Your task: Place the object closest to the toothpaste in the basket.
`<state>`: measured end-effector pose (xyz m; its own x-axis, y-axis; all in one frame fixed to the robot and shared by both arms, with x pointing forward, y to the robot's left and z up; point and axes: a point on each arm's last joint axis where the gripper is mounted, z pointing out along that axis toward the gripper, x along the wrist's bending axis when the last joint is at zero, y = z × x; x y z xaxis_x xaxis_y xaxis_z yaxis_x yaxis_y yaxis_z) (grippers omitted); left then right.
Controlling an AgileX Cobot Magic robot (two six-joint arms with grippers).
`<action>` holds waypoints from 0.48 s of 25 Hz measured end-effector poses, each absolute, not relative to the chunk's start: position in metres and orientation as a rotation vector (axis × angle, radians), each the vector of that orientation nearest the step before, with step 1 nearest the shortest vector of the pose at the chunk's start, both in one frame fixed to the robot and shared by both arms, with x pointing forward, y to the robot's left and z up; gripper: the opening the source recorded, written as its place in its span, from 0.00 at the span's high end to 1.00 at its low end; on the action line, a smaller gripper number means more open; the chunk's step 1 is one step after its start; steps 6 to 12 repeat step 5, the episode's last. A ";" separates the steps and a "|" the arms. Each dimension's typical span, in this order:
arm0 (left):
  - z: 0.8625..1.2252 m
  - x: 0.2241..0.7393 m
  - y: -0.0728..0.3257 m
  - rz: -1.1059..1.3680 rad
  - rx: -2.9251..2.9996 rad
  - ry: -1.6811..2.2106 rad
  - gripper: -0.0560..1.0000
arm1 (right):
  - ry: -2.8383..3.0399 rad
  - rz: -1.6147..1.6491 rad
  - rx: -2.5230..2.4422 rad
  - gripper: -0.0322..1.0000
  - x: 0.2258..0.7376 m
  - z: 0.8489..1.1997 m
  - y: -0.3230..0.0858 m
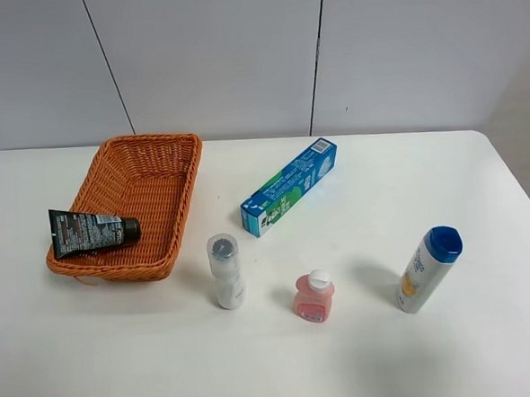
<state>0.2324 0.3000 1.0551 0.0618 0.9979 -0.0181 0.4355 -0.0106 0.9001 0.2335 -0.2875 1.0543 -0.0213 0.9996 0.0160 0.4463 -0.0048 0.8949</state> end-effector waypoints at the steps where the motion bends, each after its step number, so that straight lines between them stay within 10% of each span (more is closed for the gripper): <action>1: 1.055 0.232 0.300 0.910 1.559 1.482 0.01 | 1.556 0.982 1.541 0.18 0.233 1.054 -0.288; 12: 1.055 0.232 0.300 0.910 1.559 1.482 0.01 | 1.552 0.975 1.543 0.18 0.233 1.054 -0.289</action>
